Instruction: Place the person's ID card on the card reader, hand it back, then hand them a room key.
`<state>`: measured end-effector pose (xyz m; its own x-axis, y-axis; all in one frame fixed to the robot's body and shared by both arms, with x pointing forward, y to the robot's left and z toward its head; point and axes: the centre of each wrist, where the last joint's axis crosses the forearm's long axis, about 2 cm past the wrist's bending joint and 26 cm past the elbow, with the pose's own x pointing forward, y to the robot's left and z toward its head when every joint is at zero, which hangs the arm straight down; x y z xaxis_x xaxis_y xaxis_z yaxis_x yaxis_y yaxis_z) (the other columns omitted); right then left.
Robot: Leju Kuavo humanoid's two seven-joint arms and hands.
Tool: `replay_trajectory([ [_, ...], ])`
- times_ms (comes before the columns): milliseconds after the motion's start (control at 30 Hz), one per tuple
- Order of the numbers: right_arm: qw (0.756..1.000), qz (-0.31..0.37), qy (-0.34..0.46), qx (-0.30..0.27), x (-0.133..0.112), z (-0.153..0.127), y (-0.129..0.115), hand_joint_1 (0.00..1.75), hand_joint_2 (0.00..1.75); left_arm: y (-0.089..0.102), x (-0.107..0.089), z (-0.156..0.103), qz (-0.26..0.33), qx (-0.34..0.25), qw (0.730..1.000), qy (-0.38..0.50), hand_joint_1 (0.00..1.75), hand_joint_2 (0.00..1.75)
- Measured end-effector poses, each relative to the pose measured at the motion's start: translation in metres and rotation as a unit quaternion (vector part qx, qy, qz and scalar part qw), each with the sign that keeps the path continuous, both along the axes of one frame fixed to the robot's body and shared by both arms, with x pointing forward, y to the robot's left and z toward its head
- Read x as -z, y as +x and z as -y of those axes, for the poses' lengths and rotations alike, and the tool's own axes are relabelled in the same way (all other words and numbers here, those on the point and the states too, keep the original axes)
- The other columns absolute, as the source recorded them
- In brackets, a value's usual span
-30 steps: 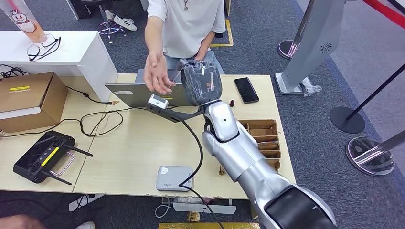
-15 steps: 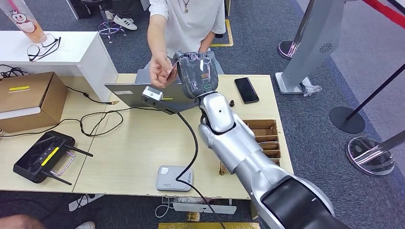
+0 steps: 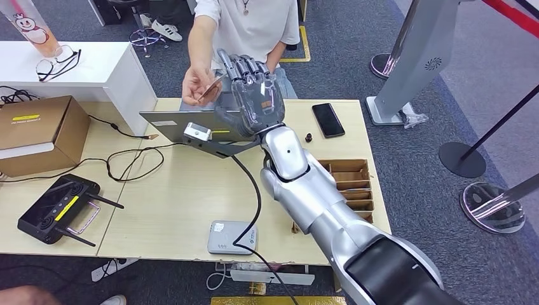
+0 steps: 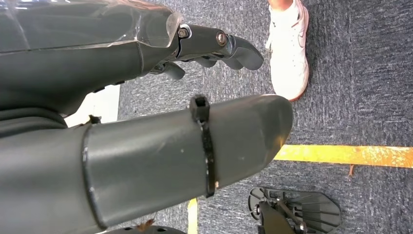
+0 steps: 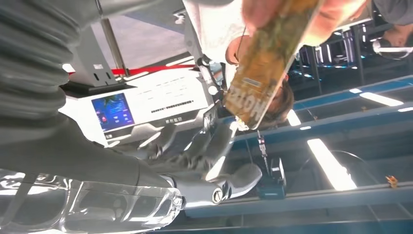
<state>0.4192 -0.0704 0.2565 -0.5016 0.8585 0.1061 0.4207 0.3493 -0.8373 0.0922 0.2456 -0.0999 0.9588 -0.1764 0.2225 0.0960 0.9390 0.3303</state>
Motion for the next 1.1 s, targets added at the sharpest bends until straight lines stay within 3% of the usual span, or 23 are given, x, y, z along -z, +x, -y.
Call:
replay_trajectory([
  [400, 0.999, 0.003, 0.033, -0.034, 0.007, 0.003, -0.01, 0.0, 0.0, -0.001, 0.0, 0.0, 0.021, -0.02, 1.0, -0.003, 0.0, 0.0],
  [1100, 0.997, 0.01, 0.059, -0.042, 0.047, 0.058, -0.048, 0.0, 0.0, -0.011, 0.003, -0.004, 0.017, -0.023, 1.0, -0.011, 0.0, 0.0],
])
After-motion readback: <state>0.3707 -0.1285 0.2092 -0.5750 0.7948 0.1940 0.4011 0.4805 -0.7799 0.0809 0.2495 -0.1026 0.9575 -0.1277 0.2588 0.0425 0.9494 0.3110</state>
